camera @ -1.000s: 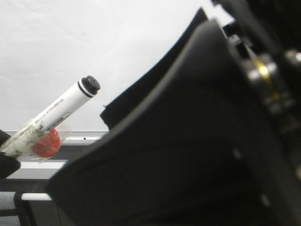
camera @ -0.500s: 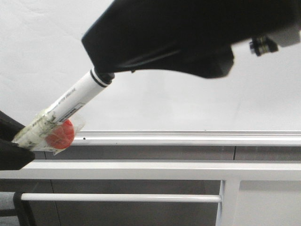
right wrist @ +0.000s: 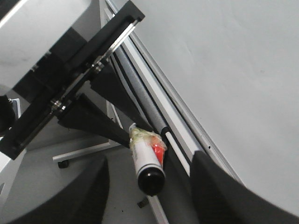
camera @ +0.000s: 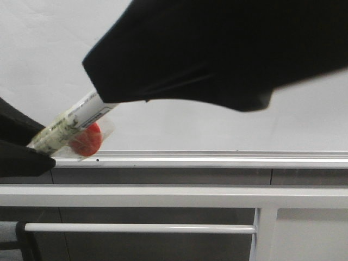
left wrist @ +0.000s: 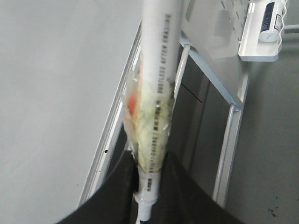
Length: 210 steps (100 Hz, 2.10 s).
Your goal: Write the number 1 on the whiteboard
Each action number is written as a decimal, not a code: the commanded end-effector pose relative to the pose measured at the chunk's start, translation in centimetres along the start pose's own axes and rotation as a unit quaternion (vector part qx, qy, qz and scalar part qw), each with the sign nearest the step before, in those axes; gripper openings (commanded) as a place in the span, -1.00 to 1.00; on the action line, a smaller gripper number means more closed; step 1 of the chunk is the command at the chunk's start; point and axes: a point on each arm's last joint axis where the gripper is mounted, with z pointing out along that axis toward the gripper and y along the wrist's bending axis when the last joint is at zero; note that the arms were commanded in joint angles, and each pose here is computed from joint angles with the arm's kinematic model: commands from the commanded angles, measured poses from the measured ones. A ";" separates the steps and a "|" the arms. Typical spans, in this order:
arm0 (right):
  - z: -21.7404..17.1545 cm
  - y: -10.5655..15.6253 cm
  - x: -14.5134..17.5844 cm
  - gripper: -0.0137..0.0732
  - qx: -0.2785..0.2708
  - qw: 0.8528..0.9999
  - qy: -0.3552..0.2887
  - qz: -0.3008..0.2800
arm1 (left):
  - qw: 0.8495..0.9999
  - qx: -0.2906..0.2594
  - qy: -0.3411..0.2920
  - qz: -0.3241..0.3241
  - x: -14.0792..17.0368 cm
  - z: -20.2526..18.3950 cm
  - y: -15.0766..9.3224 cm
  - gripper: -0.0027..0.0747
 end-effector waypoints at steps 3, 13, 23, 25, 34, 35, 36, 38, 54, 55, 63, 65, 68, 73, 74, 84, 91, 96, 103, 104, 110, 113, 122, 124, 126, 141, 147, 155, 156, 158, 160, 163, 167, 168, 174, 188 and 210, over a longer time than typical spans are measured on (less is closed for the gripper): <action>-0.3 -0.4 -1.3 0.13 0.013 1.000 -0.024 -0.002 | 0.999 -0.011 -0.041 0.034 -1.4 -0.4 0.6 -0.98; -0.3 -0.4 -1.3 0.13 0.012 1.000 -0.024 -0.002 | 0.997 -0.015 -0.049 0.056 -1.6 -0.4 0.6 -0.98; -0.3 -0.4 -1.3 0.13 0.011 1.000 -0.023 -0.002 | 0.995 -0.023 -0.054 0.082 -1.7 -0.4 0.8 -0.98; -0.3 -0.4 -1.3 0.13 0.011 1.000 -0.023 -0.002 | 0.994 -0.025 -0.055 0.087 -1.7 -0.4 0.8 -0.98; -0.3 -0.4 -1.3 0.13 0.011 1.000 -0.023 -0.002 | 0.994 -0.029 -0.058 0.088 -2.0 -0.5 1.0 -0.98; -0.3 -0.4 -1.3 0.13 0.011 1.000 -0.023 -0.002 | 0.994 -0.030 -0.058 0.088 -2.0 -0.5 1.0 -0.98; -0.3 -0.4 -1.3 0.13 0.011 1.000 -0.023 -0.002 | 0.994 -0.031 -0.058 0.088 -2.0 -0.5 1.1 -0.98; -0.3 -0.4 -1.3 0.13 0.011 1.000 -0.023 -0.002 | 0.994 -0.033 -0.058 0.087 -2.1 -0.5 1.2 -0.98; -0.3 -0.4 -1.3 0.13 0.011 1.000 -0.023 -0.002 | 0.993 -0.045 -0.069 0.087 -3.0 -0.9 1.8 -0.98; -0.3 -0.4 -1.3 0.13 0.011 1.000 -0.023 -0.002 | 0.993 -0.046 -0.070 0.087 -3.0 -0.9 1.9 -0.98; -0.3 -0.4 -1.3 0.13 0.011 1.000 -0.023 -0.002 | 0.993 -0.045 -0.067 0.086 -3.0 -0.8 1.8 -0.98; -0.3 -0.4 -1.3 0.13 0.011 1.000 -0.023 -0.002 | 0.993 -0.043 -0.066 0.083 -3.0 -0.8 1.8 -0.98; -0.3 -0.4 -1.3 0.13 0.011 1.000 -0.023 -0.002 | 0.994 -0.041 -0.062 0.081 -2.9 -0.6 1.7 -0.98; -0.3 -0.4 -1.3 0.13 0.011 1.000 -0.023 -0.002 | 0.995 -0.038 -0.052 0.077 -2.8 -0.4 1.6 -0.98; -0.3 -0.4 -1.3 0.13 0.011 1.000 -0.023 -0.002 | 0.995 -0.037 -0.052 0.076 -2.8 -0.3 1.6 -0.98; -0.3 -0.4 -1.3 0.13 0.011 1.000 -0.023 -0.002 | 0.995 -0.030 -0.038 0.082 -2.7 0.3 1.3 -0.98; -0.3 -0.4 -1.3 0.13 0.009 1.000 -0.023 -0.002 | 0.995 -0.026 -0.031 0.087 -2.6 0.7 1.1 -0.98; -0.3 -0.4 -1.3 0.13 0.009 1.000 -0.023 -0.002 | 0.995 -0.025 -0.030 0.087 -2.7 0.8 1.1 -0.98; -0.3 -0.3 -1.3 0.13 0.008 1.000 -0.022 -0.002 | 0.995 -0.027 -0.032 0.092 -2.8 0.8 1.2 -0.98; -0.3 -0.3 -1.3 0.13 0.008 1.000 -0.022 -0.002 | 0.995 -0.028 -0.032 0.093 -2.8 0.8 1.2 -0.98; -0.3 -0.3 -1.3 0.13 0.008 1.000 -0.022 -0.002 | 0.995 -0.031 -0.034 0.091 -3.0 0.7 1.4 -0.98; -0.3 -0.3 -1.3 0.13 0.008 1.000 -0.022 -0.002 | 0.995 -0.032 -0.035 0.091 -3.1 0.7 1.4 -0.98; -0.3 -0.3 -1.3 0.13 0.008 1.000 -0.022 -0.002 | 0.995 -0.034 -0.039 0.089 -3.3 0.6 1.6 -0.98; -0.3 -0.3 -1.3 0.13 0.008 1.000 -0.022 -0.002 | 0.995 -0.034 -0.039 0.089 -3.3 0.6 1.6 -0.98; -0.3 -0.3 -1.3 0.13 0.008 1.000 -0.022 -0.002 | 0.995 -0.035 -0.039 0.089 -3.4 0.6 1.6 -0.98; -0.3 -0.3 -1.3 0.13 0.008 1.000 -0.022 -0.002 | 0.995 -0.035 -0.040 0.088 -3.4 0.6 1.6 -0.98; -0.3 -0.3 -1.3 0.13 0.008 1.000 -0.022 -0.002 | 0.995 -0.035 -0.040 0.088 -3.4 0.6 1.6 -0.98; -0.3 -0.4 -1.3 0.09 0.010 1.000 -0.023 -0.002 | 0.995 -0.035 -0.040 0.088 -3.4 0.6 1.6 -0.98; -0.3 -0.4 -1.3 0.07 0.011 1.000 -0.023 -0.002 | 0.995 -0.035 -0.040 0.088 -3.4 0.6 1.6 -0.98; -0.3 -0.4 -1.3 0.02 0.012 1.000 -0.024 -0.002 | 0.995 -0.035 -0.040 0.088 -3.4 0.6 1.6 -0.98; -0.3 -0.4 -1.3 -0.04 0.013 1.000 -0.024 -0.002 | 0.995 -0.035 -0.040 0.088 -3.4 0.6 1.6 -0.98; -0.3 -0.5 -1.3 -0.13 0.017 1.000 -0.025 -0.001 | 0.995 -0.035 -0.040 0.088 -3.4 0.6 1.6 -0.98; -0.3 -0.6 -1.3 -0.31 0.022 0.999 -0.027 -0.001 | 0.995 -0.035 -0.040 0.088 -3.4 0.6 1.6 -0.98; -0.3 -0.6 -1.3 -0.34 0.023 0.999 -0.027 -0.001 | 0.995 -0.035 -0.040 0.088 -3.4 0.6 1.6 -0.98; -0.4 -0.7 -1.4 -0.69 0.030 0.999 -0.029 -0.001 | 0.995 -0.036 -0.038 0.088 -3.4 0.6 1.7 -0.98; -0.4 -0.8 -1.4 -0.83 0.033 0.999 -0.030 -0.001 | 0.995 -0.046 -0.025 0.088 -3.1 0.6 1.9 -0.98; -0.4 -0.8 -1.4 -0.83 0.033 0.999 -0.030 -0.001 | 0.995 -0.050 -0.023 0.088 -3.2 0.5 2.0 -0.96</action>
